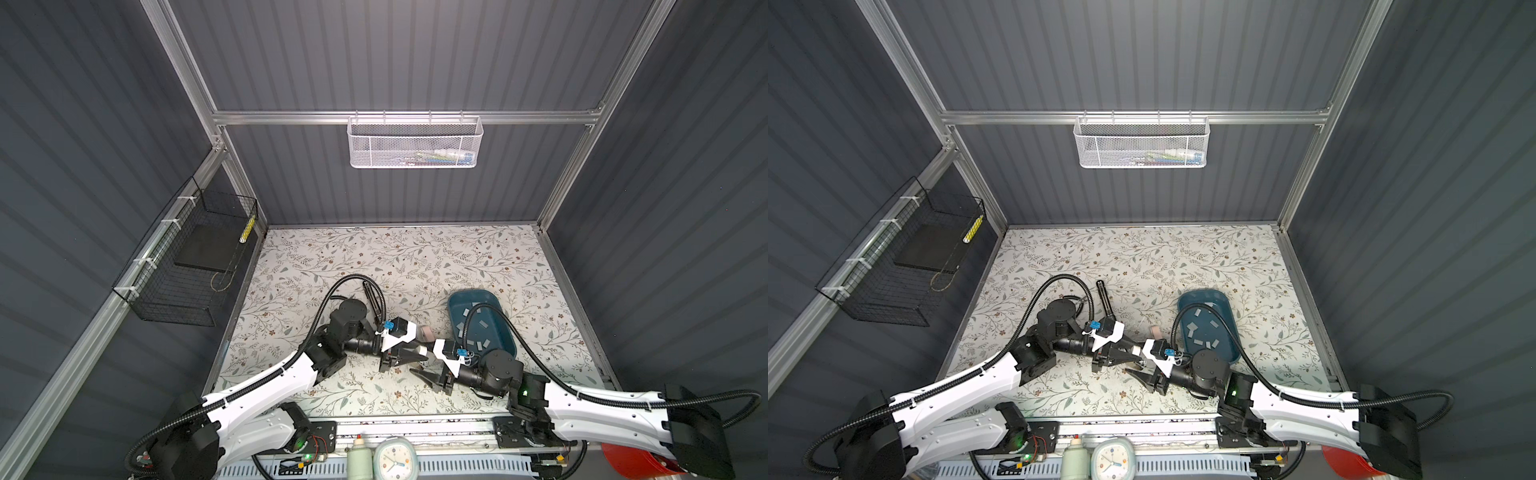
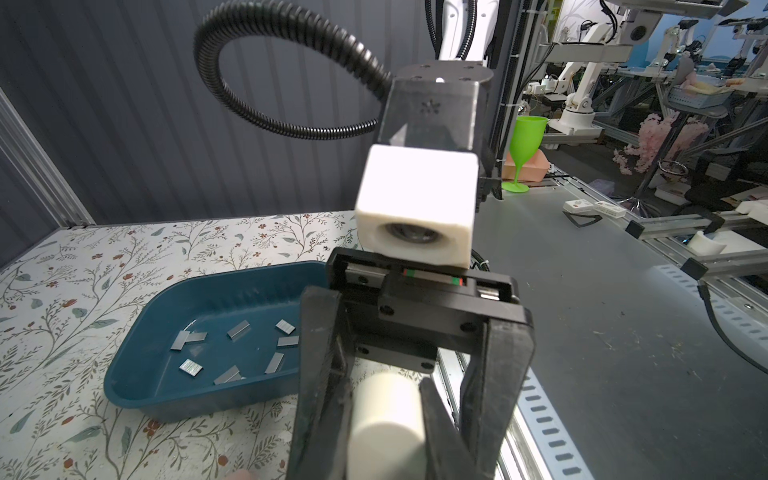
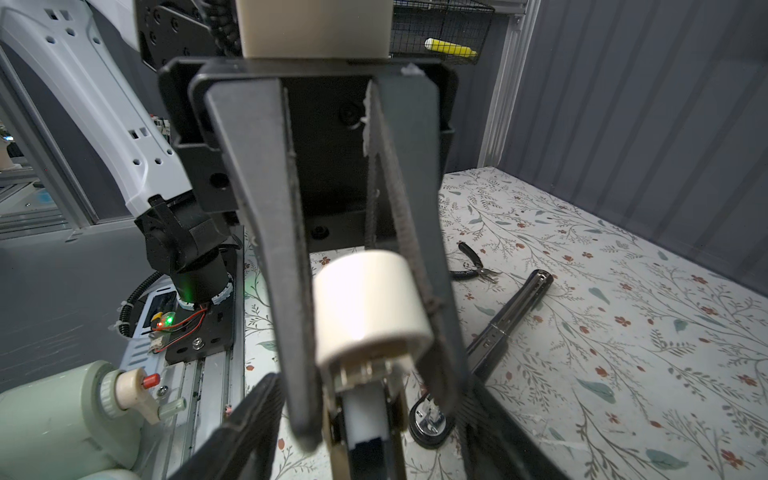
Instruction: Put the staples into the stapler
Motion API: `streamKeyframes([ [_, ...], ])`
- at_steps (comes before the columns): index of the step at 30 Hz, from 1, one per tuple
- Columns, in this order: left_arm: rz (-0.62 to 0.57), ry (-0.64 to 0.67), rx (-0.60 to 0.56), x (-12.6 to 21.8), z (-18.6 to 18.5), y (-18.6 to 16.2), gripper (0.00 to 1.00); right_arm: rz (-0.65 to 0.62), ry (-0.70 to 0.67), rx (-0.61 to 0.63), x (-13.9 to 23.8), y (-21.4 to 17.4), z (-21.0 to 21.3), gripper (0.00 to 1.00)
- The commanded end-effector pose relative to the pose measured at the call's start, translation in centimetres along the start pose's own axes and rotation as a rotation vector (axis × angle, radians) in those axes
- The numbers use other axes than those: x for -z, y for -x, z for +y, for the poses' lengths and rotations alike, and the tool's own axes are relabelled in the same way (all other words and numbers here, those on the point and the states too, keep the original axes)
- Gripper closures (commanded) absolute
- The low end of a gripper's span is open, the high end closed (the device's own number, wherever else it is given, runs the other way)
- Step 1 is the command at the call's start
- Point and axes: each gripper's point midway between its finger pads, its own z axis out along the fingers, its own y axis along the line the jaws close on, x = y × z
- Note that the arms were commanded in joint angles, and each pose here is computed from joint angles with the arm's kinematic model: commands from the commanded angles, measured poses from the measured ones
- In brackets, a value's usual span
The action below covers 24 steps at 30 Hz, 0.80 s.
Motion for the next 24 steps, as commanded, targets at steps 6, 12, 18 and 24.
streamKeyframes([
  [6,-0.025,-0.027,-0.037,-0.1,-0.3,1.4,1.0,-0.036,0.012,-0.01,-0.9,1.6,0.0,0.44],
  [12,-0.023,-0.023,-0.037,0.0,-0.3,1.4,1.0,-0.048,-0.005,-0.02,-0.7,1.7,-0.3,0.63],
  [18,-0.008,0.096,-0.007,0.3,1.4,1.0,0.95,-0.049,-0.061,-0.053,-0.6,1.6,-1.2,0.72],
  [24,0.009,0.464,0.104,2.7,6.5,-0.4,0.01,0.007,-0.235,-0.14,-0.7,0.3,-4.2,0.8],
])
